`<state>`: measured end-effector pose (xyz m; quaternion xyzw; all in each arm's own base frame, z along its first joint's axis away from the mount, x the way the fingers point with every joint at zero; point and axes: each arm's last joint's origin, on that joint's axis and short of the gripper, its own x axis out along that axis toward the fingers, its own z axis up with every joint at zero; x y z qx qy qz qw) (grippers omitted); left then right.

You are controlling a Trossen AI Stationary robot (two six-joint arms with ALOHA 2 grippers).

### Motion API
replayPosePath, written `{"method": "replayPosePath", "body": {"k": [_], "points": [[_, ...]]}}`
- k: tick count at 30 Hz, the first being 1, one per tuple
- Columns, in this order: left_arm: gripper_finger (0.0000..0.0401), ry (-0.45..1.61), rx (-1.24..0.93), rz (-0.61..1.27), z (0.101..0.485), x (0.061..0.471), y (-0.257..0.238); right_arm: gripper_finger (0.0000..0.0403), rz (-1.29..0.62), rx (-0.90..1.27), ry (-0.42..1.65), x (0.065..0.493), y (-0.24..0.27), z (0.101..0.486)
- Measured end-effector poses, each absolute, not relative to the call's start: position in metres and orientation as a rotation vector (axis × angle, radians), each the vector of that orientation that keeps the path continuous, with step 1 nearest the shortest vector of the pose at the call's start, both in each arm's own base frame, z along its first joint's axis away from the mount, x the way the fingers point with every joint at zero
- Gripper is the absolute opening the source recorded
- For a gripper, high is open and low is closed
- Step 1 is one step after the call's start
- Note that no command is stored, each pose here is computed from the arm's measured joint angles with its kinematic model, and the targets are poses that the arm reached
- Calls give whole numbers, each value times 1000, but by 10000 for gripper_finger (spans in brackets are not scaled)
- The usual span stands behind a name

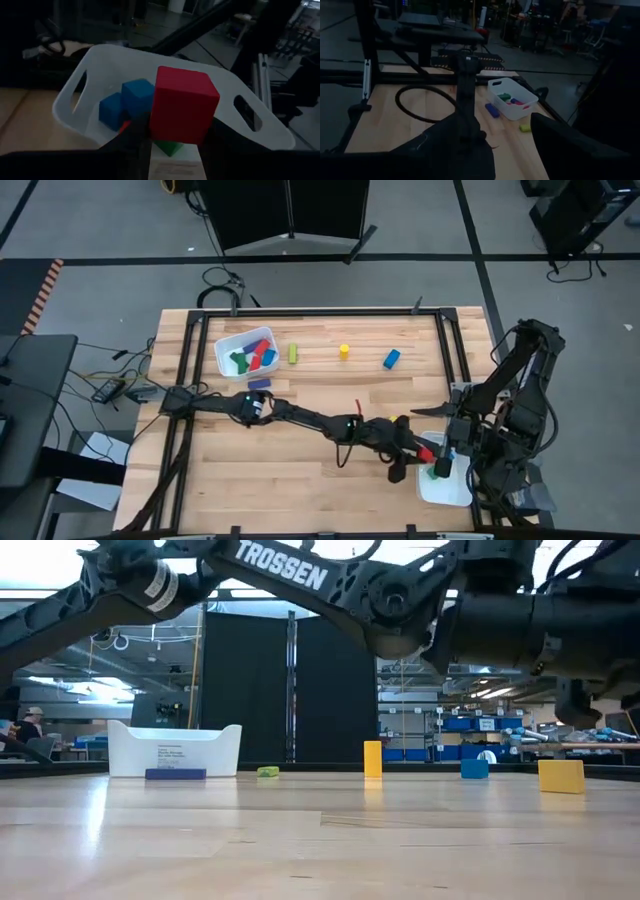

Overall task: Sort blocks by size
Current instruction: Put the small red block into the bottom white bin

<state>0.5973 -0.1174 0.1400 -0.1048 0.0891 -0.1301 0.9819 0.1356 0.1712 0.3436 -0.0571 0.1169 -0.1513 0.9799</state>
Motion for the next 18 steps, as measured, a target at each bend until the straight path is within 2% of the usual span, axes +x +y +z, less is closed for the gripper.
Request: {"method": "replayPosePath", "body": {"k": [18], "points": [[133, 134, -257, -193, 143, 602, -105, 252, -318, -141, 213, 137, 172, 346]]}}
